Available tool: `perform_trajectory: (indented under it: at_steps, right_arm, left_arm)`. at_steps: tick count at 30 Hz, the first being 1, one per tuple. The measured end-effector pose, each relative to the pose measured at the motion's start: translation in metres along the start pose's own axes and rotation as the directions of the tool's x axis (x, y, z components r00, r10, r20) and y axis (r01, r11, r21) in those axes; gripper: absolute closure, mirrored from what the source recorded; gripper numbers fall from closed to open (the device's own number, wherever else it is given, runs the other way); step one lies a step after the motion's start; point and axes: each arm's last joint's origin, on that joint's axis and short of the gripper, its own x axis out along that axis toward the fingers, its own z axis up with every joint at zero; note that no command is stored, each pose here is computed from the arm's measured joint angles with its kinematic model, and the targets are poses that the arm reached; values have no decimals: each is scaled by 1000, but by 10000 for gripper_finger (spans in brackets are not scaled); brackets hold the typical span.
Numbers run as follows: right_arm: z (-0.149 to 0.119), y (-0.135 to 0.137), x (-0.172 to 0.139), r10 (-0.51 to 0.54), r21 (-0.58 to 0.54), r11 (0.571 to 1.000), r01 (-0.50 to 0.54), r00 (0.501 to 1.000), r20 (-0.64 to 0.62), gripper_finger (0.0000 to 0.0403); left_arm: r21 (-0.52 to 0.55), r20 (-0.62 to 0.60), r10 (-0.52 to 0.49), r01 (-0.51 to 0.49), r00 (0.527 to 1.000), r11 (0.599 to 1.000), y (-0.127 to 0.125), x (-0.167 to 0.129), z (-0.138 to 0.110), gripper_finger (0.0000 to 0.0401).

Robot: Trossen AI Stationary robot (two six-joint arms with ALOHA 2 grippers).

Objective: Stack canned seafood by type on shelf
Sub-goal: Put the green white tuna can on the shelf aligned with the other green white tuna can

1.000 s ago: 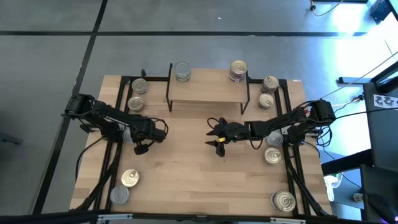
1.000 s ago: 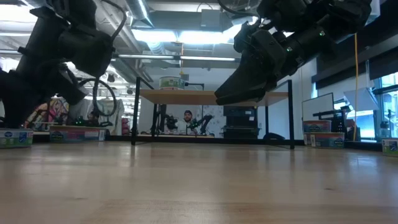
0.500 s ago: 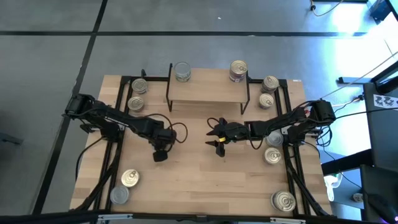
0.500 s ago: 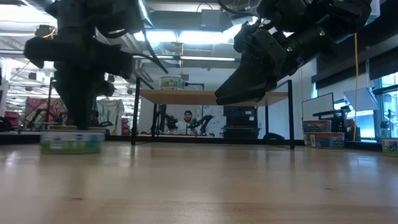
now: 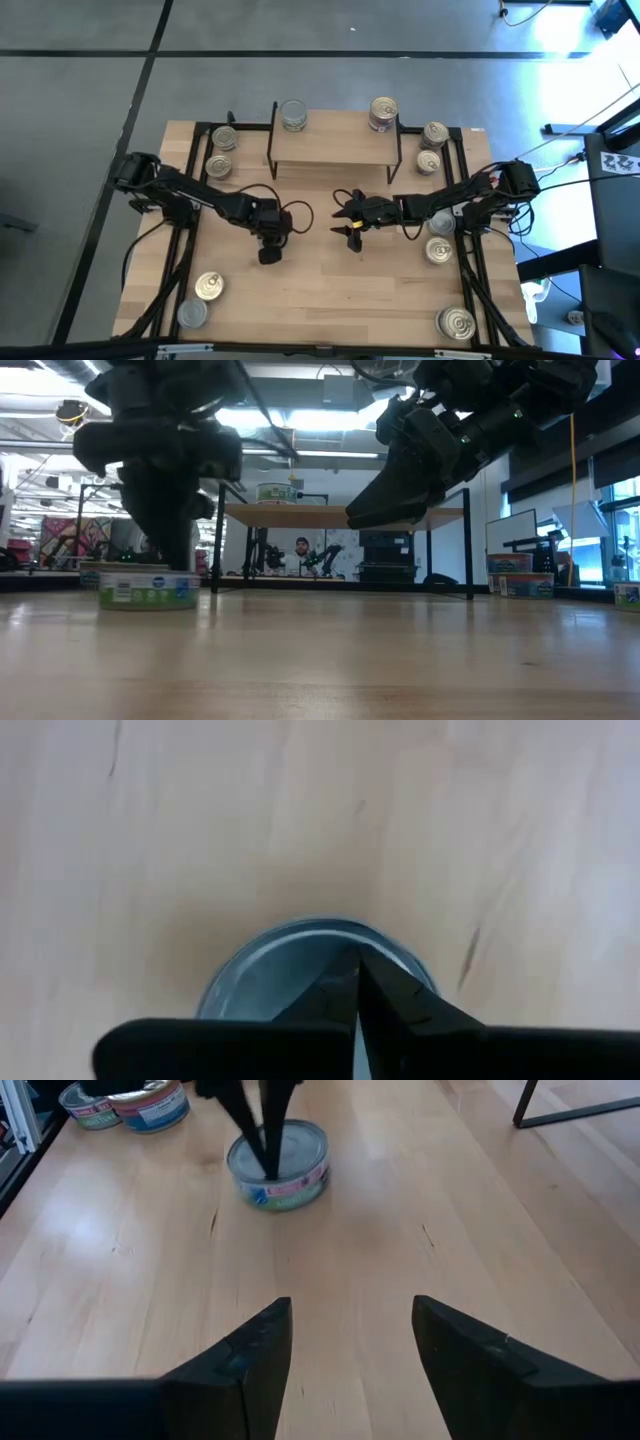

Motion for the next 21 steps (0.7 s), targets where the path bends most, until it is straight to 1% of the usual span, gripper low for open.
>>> perform_trajectory:
  at_steps: [2,5,9,12,15,18,21]
  right_arm:
    - [0,0,0,0,0,1000,0,1000,0,194]
    - [0,0,0,0,1,1000,0,1000,0,194]
    - [0,0,0,0,2,1000,0,1000,1,194]
    - [0,0,0,0,2,1000,0,1000,1,194]
    - [0,0,0,1,3,1000,-1,1000,1,194]
    - [0,0,0,1,3,1000,-1,1000,1,194]
    - [0,0,0,1,3,1000,-1,1000,1,194]
  left_arm:
    - [17,43,-23,22,999,1000,-6,5,4,398]
    - [53,150,-80,73,985,996,-16,8,12,398]
    - [75,276,-146,130,950,989,-23,7,23,398]
    - [81,356,-173,154,918,985,-25,2,34,398]
    - [100,385,-178,150,906,984,-26,-2,41,398]
    - [128,413,-199,160,889,979,-35,-19,51,398]
    - [178,410,-228,168,883,970,-47,-39,44,398]
